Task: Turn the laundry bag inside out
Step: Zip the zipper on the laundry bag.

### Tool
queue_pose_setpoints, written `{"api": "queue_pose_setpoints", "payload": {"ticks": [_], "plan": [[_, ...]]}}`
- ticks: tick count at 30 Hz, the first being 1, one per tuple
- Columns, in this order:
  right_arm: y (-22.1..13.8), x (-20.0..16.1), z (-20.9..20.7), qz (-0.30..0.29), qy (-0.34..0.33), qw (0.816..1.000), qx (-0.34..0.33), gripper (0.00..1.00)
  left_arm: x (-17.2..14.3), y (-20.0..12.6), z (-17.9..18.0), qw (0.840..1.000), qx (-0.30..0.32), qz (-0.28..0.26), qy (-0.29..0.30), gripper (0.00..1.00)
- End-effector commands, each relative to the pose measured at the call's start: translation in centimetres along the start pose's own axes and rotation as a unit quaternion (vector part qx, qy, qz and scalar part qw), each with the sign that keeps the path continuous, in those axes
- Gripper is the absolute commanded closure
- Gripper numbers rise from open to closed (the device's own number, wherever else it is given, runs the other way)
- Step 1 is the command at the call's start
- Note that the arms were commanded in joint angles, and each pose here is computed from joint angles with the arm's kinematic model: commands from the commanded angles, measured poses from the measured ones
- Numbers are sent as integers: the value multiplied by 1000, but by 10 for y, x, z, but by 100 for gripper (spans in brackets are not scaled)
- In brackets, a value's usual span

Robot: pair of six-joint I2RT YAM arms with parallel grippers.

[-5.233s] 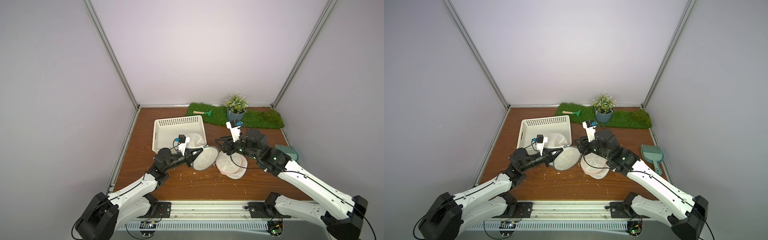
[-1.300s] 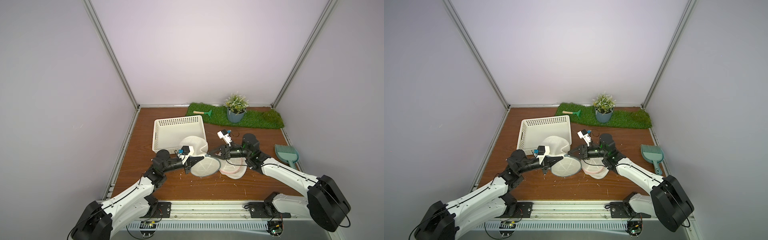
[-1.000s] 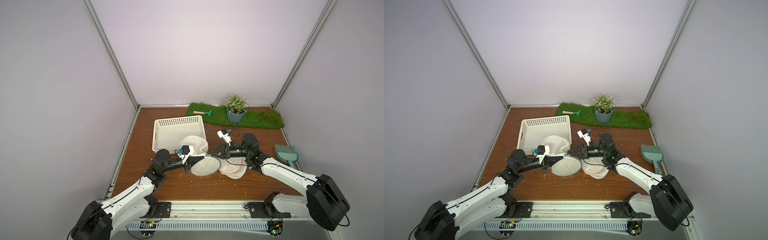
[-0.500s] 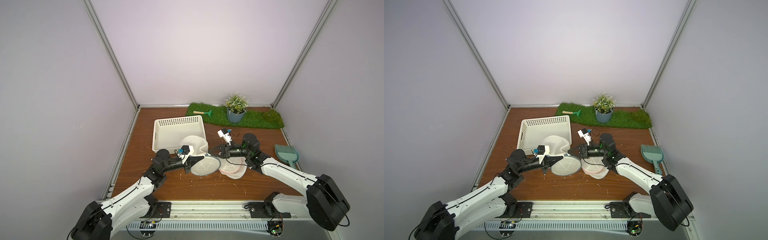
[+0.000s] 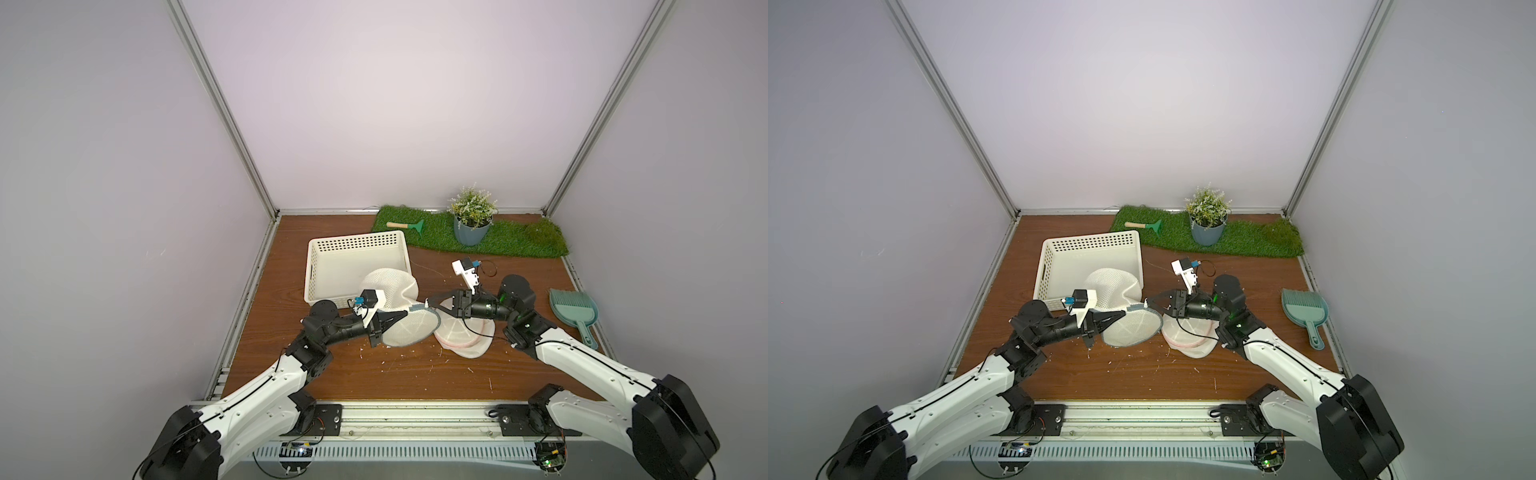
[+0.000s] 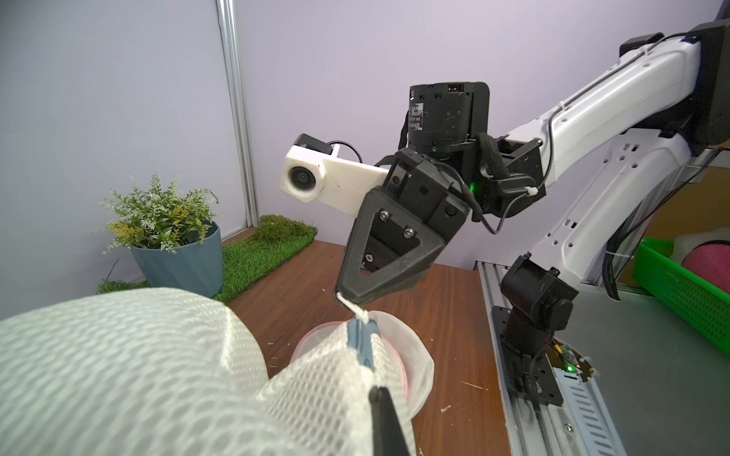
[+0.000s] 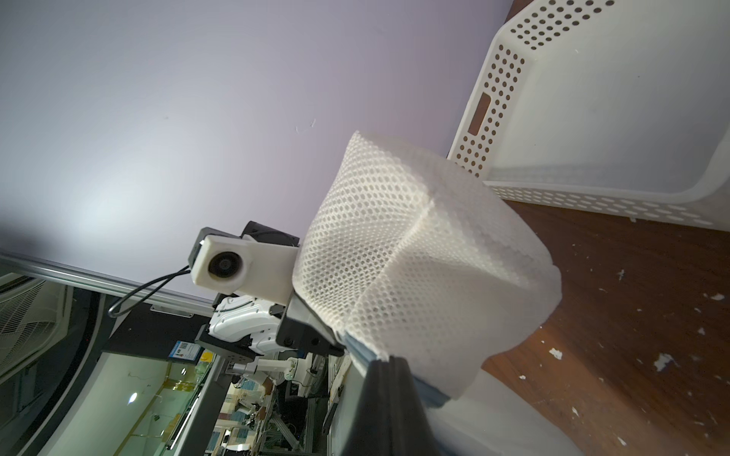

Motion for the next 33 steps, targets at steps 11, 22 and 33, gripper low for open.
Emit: {"api": "queue_pose_setpoints", "payload": {"ticks": [11, 22, 33], "plan": [[-1, 11, 1, -33, -35, 999, -7, 100, -8, -1, 1, 1000, 1, -11, -28, 100], [6, -1, -10, 65, 7, 998, -8, 44, 3, -9, -12, 998, -28, -31, 36, 100], [8, -5, 13, 63, 42, 992, 102, 31, 8, -6, -11, 997, -40, -31, 57, 100]]}}
Point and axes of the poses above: each gripper's point midway between its finger pads, its own y axis out along the fingers, its own z axis along the line the jaws close on, x = y × z, the point moved 10 cm from there along -y, back along the fingers, and after that the axes turned 6 degrees about -y, right-handed, at the moved point
